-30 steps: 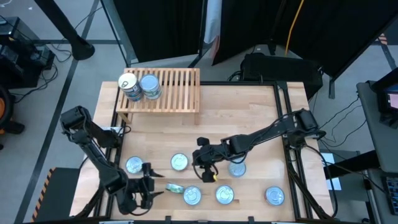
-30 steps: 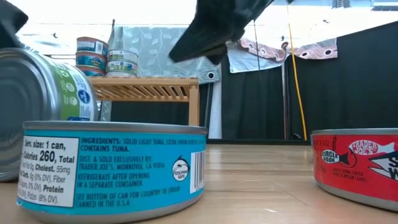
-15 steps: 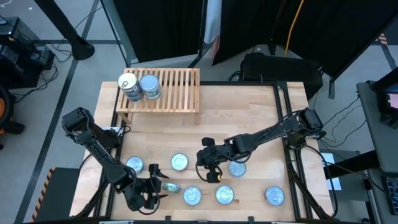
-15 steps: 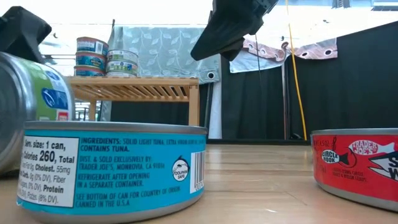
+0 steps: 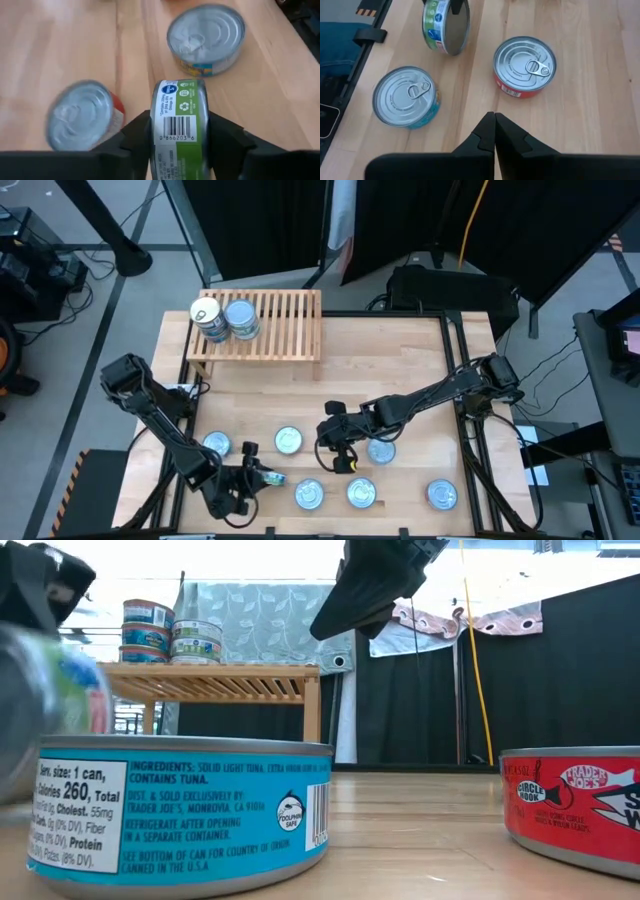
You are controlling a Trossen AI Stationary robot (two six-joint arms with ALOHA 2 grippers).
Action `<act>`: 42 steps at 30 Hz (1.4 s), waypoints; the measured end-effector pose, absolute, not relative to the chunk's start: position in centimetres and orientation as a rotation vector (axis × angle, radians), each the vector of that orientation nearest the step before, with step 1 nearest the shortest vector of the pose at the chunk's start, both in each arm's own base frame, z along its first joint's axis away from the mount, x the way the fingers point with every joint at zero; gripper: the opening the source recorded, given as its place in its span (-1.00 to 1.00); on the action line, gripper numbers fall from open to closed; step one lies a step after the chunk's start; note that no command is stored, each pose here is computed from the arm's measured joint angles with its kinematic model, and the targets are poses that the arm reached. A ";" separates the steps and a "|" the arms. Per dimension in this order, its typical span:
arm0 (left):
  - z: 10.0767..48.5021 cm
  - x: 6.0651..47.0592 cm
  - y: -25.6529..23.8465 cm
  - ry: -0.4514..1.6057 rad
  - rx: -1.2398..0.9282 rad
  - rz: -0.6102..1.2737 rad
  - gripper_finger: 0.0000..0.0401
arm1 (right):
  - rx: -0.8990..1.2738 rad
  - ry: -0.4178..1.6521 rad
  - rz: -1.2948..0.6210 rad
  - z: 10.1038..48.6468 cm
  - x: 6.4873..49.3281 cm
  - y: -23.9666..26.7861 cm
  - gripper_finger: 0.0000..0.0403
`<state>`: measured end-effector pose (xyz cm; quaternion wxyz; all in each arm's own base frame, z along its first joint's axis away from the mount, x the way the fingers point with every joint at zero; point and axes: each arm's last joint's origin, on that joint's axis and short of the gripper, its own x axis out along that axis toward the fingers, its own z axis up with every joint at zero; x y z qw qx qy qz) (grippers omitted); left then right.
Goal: Stack canned seafood by type on shelf
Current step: Stack the green can on top of the other green can
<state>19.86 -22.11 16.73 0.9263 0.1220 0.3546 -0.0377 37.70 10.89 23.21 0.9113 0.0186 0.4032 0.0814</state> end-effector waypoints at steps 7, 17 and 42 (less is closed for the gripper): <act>21.8 20.6 -21.1 0.692 0.443 0.005 -0.26 | -0.023 0.833 0.192 23.2 37.7 10.8 -1.00; 32.2 21.2 -15.1 0.681 0.842 0.334 -0.22 | -0.097 0.855 0.202 23.0 37.7 9.9 -1.00; 39.2 19.2 3.7 1.100 0.931 0.803 -0.22 | -0.080 0.866 0.188 22.9 37.7 9.5 -1.00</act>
